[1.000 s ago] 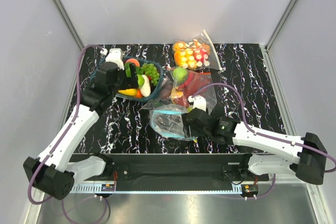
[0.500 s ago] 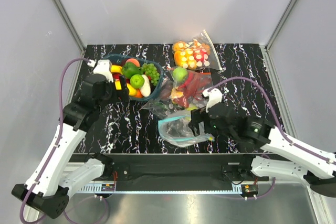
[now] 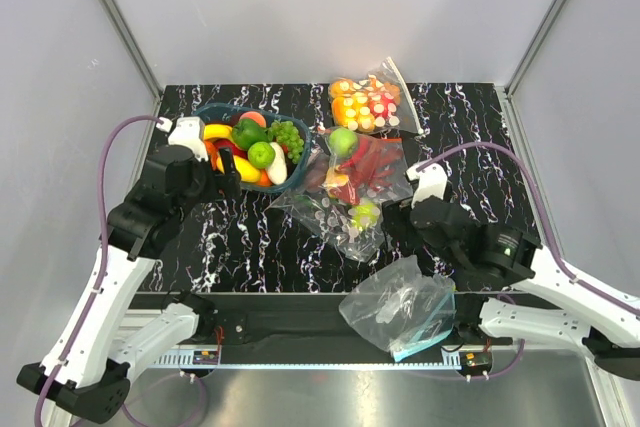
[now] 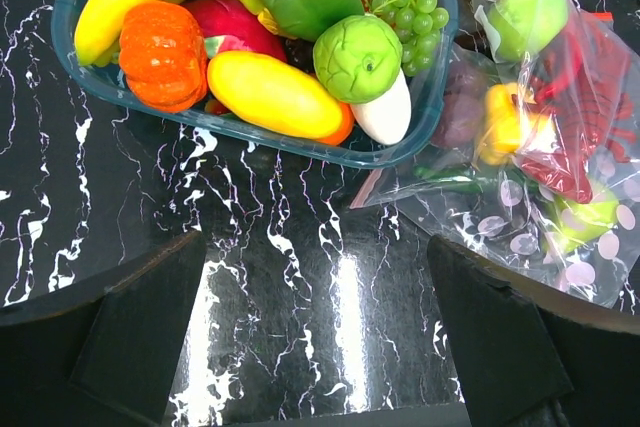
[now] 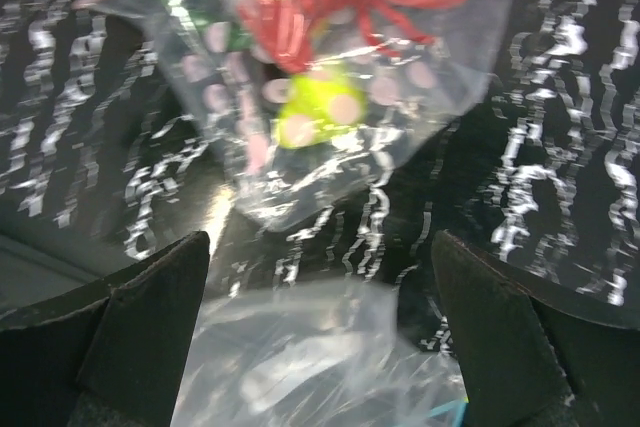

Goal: Open the zip-top bag and remove the fake food

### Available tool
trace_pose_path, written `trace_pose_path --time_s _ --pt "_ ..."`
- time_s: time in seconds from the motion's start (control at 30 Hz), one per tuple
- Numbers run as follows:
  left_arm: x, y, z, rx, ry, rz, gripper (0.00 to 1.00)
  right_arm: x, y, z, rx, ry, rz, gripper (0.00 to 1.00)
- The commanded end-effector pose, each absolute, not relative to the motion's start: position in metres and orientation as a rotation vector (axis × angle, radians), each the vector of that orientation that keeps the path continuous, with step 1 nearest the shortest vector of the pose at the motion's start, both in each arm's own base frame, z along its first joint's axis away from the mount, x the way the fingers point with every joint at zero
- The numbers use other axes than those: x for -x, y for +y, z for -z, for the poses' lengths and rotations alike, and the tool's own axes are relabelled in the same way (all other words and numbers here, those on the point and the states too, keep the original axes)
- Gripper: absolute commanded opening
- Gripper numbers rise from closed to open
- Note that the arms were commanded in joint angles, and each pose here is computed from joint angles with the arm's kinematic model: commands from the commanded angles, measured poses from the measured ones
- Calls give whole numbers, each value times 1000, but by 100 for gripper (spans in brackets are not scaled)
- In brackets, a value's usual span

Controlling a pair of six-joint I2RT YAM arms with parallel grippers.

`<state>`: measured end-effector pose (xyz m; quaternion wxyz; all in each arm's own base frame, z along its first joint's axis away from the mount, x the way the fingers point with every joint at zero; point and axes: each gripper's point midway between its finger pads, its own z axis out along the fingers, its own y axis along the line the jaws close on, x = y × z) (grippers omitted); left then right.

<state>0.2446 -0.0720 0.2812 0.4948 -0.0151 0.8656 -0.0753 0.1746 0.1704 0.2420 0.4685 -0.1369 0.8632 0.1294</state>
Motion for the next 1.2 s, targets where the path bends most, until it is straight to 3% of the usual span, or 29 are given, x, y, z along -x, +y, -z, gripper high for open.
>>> trace_pose_path --time_s 0.0,0.43,0.67,1.17 --pt "-246 -76 -298 40 2058 219 99 -192 152 -260 208 2055 -196 100" --pt "-242 -74 -315 55 2043 227 99 -261 135 -277 98 1975 -194 100" --pt "-237 -63 -324 108 2008 193 99 -299 96 -289 -42 1961 -216 100" --pt "-234 -53 -336 143 1964 166 99 -279 64 -315 -134 1916 -264 100"
